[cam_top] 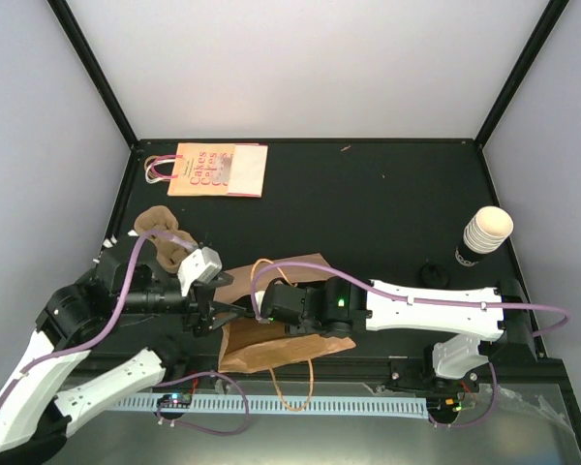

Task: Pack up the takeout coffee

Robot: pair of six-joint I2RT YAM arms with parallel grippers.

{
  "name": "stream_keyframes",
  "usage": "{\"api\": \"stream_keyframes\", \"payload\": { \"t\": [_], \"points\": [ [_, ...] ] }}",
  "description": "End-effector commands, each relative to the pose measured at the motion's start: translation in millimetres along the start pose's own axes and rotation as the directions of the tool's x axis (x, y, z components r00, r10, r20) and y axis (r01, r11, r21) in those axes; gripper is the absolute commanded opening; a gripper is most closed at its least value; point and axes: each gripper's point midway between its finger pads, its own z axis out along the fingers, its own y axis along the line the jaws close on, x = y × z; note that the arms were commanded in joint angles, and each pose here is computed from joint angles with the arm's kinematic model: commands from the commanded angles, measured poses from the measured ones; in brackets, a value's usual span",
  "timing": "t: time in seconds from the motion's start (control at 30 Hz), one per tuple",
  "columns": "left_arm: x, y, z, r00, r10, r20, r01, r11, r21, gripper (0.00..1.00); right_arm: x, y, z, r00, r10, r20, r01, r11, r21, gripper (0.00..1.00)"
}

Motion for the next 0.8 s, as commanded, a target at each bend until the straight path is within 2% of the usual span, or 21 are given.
{"api": "stream_keyframes", "payload": {
  "t": [0.0, 0.17, 0.3, 0.43, 0.6, 0.7, 0.77],
  "points": [
    [-7.7, 5.2, -6.1, 1.0, 0.009, -0.005, -0.01, 0.997, -0.074, 0.84, -0.6, -2.7, -3.2, 1.0, 0.004, 0.006, -0.004, 1.0, -0.007, 0.52],
    [-4.7, 10.4, -3.9, 0.998, 0.015, -0.063, -0.023, 0.993, -0.115, 0.83, -0.7, -2.8, -3.9, 1.0, 0.004, 0.007, -0.004, 1.0, -0.008, 0.52],
    [-3.7, 7.0, -1.1, 0.994, 0.023, -0.105, -0.034, 0.994, -0.1, 0.77, 0.1, -2.9, -3.7, 1.0, 0.003, 0.004, -0.003, 1.0, -0.007, 0.52],
    [5.5, 6.7, 6.1, 0.983, 0.02, -0.184, -0.038, 0.995, -0.092, 0.63, 0.3, -3.4, -4.5, 1.0, 0.003, 0.004, -0.003, 1.0, -0.006, 0.52],
    [9.9, 2.0, 8.8, 0.974, 0.036, -0.224, -0.055, 0.995, -0.081, 0.53, 1.1, -3.8, -4.4, 1.0, 0.004, 0.002, -0.004, 1.0, -0.006, 0.52],
    [7.4, 0.3, 8.0, 0.974, 0.042, -0.222, -0.061, 0.995, -0.082, 0.4, 1.5, -3.2, -3.8, 1.0, 0.005, -0.001, -0.005, 1.0, -0.009, 0.52],
    [6.4, 0.7, 9.0, 0.972, 0.04, -0.23, -0.061, 0.994, -0.087, 0.27, 1.8, -3.2, -4.5, 1.0, 0.005, -0.002, -0.005, 1.0, -0.009, 0.52]
  ]
}}
